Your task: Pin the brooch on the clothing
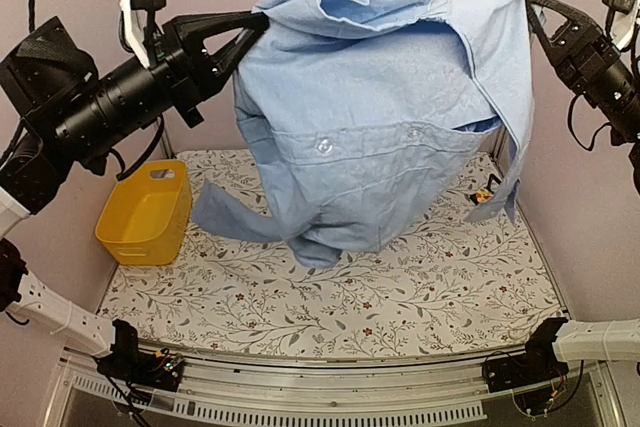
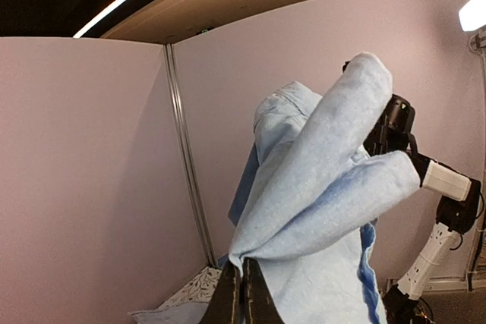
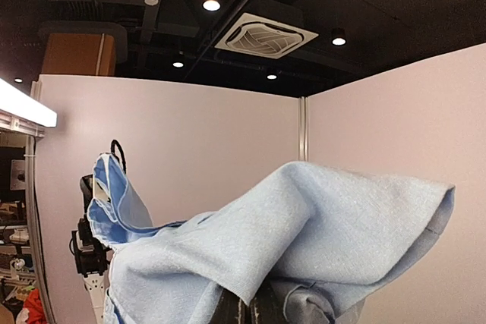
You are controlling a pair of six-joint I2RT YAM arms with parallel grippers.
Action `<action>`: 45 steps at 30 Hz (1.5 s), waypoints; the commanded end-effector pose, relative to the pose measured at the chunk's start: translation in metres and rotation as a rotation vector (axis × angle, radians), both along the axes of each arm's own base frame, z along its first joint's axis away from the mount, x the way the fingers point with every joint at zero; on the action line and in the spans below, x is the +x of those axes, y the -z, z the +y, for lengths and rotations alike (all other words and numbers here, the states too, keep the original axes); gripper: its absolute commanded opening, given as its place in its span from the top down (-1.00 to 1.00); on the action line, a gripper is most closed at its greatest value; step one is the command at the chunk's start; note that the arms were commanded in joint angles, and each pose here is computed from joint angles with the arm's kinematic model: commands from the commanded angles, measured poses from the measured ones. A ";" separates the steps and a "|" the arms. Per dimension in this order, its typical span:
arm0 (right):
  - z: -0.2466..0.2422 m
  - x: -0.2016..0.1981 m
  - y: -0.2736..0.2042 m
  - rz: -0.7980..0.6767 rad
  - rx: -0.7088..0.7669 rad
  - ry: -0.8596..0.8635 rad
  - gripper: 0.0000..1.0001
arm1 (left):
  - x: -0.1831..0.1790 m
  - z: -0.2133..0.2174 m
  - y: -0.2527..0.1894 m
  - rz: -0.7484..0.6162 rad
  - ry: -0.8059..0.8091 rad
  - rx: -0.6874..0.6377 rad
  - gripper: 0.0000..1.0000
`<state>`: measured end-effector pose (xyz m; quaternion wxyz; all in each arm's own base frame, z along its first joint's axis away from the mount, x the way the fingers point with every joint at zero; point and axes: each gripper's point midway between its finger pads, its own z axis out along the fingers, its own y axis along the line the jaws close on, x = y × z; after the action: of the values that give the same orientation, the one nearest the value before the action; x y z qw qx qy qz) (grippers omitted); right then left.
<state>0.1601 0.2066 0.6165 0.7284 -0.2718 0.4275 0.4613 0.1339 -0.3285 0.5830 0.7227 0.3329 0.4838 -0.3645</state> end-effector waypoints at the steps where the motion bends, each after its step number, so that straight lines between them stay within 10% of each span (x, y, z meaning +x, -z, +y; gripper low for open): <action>1: 0.018 0.024 0.028 0.137 -0.060 -0.022 1.00 | 0.008 -0.039 0.058 0.133 0.008 0.129 1.00; 9: 0.024 0.123 0.084 0.329 -0.120 0.311 1.00 | 0.110 -0.010 0.117 0.399 -0.161 0.075 1.00; 18: 0.069 0.294 0.269 0.703 -0.331 0.549 0.87 | 0.275 0.016 0.337 0.856 -0.314 0.263 0.93; 22: 0.086 0.372 0.328 0.768 -0.396 0.617 -0.11 | 0.341 0.008 0.375 0.859 -0.303 0.282 0.49; 26: 0.081 0.419 0.386 0.881 -0.520 0.689 -0.49 | 0.384 0.008 0.381 0.868 -0.311 0.311 -0.30; 33: 0.056 0.362 0.414 0.933 -0.686 0.688 -0.52 | 0.320 0.036 0.389 0.910 -0.342 0.300 -0.52; 45: 0.045 0.129 0.524 1.293 -0.934 0.593 -0.46 | 0.178 0.083 0.486 1.176 -0.465 0.396 -0.54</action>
<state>0.3491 0.2691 0.1458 0.3315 -0.1493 0.9252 0.1090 0.3290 -0.2645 0.1162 0.3415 0.1355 0.8988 -0.2392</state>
